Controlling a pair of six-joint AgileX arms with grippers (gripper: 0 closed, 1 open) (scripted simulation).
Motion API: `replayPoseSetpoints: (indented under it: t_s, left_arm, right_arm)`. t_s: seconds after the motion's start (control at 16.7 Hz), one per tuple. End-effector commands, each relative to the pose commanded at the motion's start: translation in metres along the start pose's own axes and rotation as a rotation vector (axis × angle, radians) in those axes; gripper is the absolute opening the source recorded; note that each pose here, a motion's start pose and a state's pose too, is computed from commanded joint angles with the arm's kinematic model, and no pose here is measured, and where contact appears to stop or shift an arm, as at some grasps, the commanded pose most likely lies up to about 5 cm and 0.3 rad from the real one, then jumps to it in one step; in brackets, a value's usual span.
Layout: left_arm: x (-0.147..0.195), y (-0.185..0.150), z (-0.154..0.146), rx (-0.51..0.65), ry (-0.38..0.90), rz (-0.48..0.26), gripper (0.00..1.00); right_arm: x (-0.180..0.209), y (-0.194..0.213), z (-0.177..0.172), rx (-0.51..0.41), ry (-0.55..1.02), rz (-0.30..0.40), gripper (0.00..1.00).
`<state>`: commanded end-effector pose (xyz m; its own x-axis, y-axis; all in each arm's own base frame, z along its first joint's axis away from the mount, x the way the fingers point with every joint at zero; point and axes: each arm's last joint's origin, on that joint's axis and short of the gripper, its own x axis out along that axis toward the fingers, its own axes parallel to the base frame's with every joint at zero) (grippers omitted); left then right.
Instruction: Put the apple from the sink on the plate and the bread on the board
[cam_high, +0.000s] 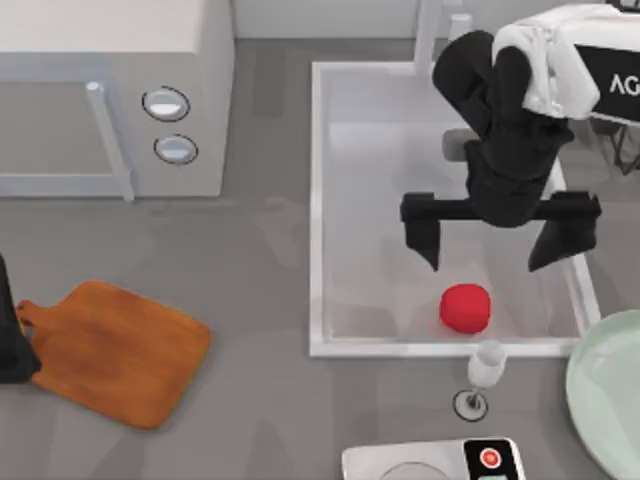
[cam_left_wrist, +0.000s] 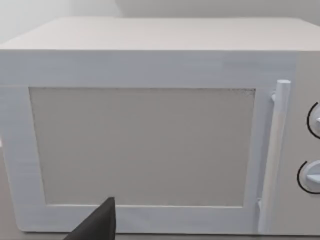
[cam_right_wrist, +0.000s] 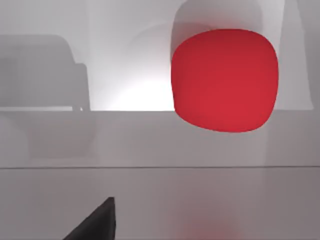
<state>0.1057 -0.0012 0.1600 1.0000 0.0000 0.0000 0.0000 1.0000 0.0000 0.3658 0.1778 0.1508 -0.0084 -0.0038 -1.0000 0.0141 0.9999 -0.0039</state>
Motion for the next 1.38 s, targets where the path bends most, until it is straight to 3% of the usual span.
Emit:
replayPoseSetpoints:
  t_s: [0.66,0.96,1.38]
  left_arm:
    - [0.0,0.0,0.0,0.0,0.0,0.0,1.0]
    - [0.0,0.0,0.0,0.0,0.0,0.0,1.0]
    - [0.0,0.0,0.0,0.0,0.0,0.0,1.0]
  right_arm:
    - [0.139,0.003,0.002,-0.004,-0.016,0.008,1.0]
    - [0.144,0.002,0.0,-0.004,-0.008,0.004,1.0]
    - [0.144,0.002,0.0,-0.004,-0.008,0.004,0.47]
